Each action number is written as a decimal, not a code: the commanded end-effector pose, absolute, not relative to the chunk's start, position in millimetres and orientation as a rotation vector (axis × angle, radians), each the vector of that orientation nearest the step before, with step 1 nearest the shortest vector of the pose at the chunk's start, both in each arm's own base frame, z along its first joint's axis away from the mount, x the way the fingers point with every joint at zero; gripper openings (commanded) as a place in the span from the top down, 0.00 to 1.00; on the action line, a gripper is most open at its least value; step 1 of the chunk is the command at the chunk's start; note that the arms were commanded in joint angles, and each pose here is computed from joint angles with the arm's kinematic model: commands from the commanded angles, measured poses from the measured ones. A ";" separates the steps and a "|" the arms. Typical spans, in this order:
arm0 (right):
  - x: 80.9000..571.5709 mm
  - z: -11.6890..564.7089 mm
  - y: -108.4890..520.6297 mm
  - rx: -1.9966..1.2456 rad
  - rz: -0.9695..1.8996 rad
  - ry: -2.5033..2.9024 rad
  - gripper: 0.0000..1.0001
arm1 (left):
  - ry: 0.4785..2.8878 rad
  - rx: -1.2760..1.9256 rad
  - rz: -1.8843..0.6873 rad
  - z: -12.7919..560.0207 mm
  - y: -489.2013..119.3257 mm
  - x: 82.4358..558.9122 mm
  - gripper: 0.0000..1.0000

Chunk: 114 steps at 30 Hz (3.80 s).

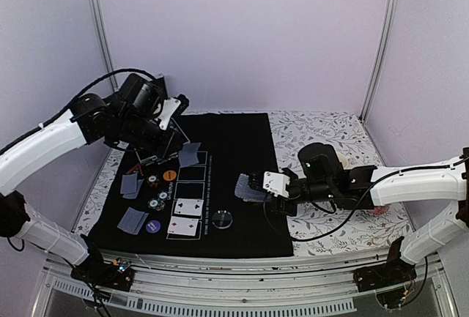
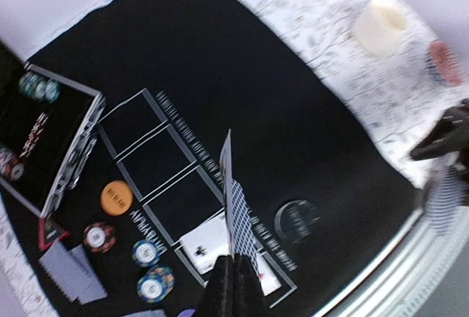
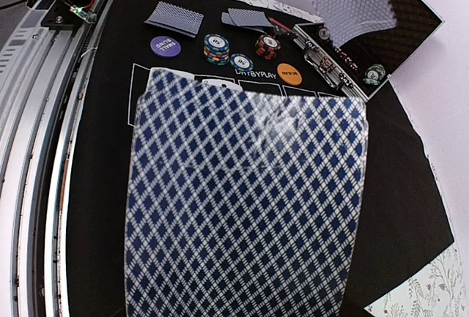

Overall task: Distribute texas hold em gaming equipment
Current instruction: Flop the poker card into the community card area, then adjust the poker card in the community card area.

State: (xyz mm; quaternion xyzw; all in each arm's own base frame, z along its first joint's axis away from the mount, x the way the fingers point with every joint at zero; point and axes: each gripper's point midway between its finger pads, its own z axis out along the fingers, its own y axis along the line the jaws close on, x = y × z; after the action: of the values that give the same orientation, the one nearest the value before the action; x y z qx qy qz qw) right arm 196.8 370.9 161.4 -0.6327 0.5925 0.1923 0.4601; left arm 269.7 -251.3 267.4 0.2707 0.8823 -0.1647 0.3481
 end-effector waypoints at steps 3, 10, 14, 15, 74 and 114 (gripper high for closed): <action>193.2 175.8 366.4 -1.539 0.500 1.432 0.49 | 2.434 0.668 0.187 196.8 -186.6 299.6 1.00; 192.8 181.2 365.7 -1.530 0.504 1.425 0.49 | 2.581 0.630 0.438 152.3 -182.6 319.8 1.00; 189.9 179.6 364.1 -1.528 0.515 1.421 0.49 | 2.642 0.619 0.534 133.8 -175.0 316.0 1.00; 189.6 178.2 363.9 -1.528 0.516 1.421 0.49 | 2.647 0.615 0.535 130.9 -175.4 316.0 1.00; 180.8 180.4 350.3 -1.478 0.552 1.464 0.49 | 2.837 0.479 -0.261 42.5 -211.6 385.8 0.40; 173.3 194.4 348.2 -1.458 0.550 1.425 0.49 | 2.834 0.427 -0.523 68.3 -222.2 304.5 0.62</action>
State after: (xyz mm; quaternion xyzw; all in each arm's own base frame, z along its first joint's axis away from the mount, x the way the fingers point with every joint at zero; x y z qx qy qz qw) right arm 175.3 350.3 182.9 -0.6090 0.5941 0.2240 0.4754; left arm 308.9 -204.7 43.4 0.1095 0.9718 -0.1846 0.0974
